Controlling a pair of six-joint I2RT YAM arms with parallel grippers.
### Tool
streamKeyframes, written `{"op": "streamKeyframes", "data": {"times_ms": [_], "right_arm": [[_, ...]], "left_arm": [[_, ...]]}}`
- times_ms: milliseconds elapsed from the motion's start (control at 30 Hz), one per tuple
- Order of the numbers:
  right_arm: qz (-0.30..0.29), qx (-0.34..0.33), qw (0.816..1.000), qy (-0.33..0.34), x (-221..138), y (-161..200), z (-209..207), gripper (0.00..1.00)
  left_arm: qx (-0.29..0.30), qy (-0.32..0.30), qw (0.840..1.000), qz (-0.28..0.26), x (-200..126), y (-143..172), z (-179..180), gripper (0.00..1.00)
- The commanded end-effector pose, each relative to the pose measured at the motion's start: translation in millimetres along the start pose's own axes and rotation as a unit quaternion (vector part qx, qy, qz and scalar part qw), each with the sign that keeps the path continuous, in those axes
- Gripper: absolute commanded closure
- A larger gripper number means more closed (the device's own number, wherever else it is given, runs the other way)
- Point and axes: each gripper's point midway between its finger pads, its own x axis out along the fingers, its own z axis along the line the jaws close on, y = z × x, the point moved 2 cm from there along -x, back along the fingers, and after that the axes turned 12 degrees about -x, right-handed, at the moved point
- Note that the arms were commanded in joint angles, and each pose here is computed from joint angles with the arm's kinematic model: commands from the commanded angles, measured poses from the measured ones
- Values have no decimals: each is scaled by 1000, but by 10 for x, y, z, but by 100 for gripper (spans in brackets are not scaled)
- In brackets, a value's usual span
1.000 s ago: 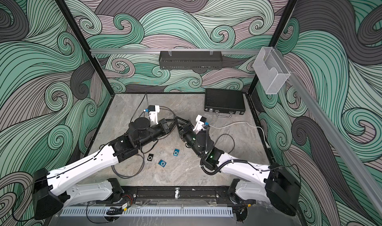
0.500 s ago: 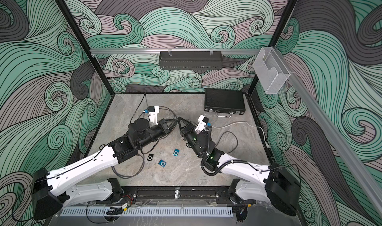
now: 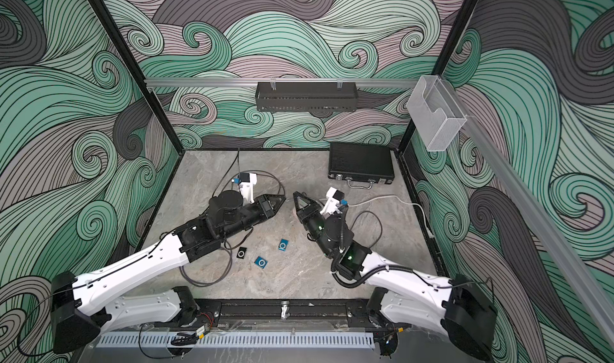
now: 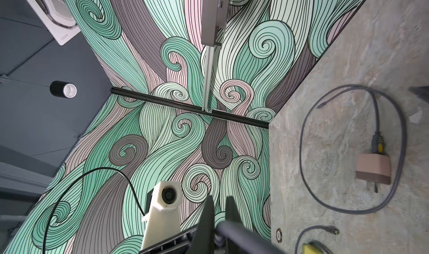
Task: Charge mp3
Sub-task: Pick up the charging cable from the center of the board, then pick up the MP3 player from the center of the board.
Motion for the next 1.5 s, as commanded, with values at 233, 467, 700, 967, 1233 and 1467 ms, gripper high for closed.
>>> {"op": "streamKeyframes", "data": {"times_ms": [233, 467, 700, 967, 1233, 1467], "right_arm": [[26, -170, 978, 115, -626, -398, -359, 100], [86, -235, 947, 201, -845, -486, -656, 100], [174, -334, 886, 270, -700, -437, -731, 100], [252, -314, 870, 285, -549, -168, -1052, 100], [267, -265, 881, 286, -600, -63, -1343, 100], [269, -260, 882, 286, -648, -84, -1396, 100]], "left_arm": [[92, -176, 978, -61, -604, -388, 482, 63], [122, -280, 943, 130, -218, 168, 1046, 65], [90, -363, 889, 265, 228, 715, 1596, 65], [144, -380, 850, 334, 517, 966, 1963, 60], [163, -384, 831, 368, 636, 1126, 2080, 51], [177, -406, 814, 377, 702, 1155, 2109, 50]]}}
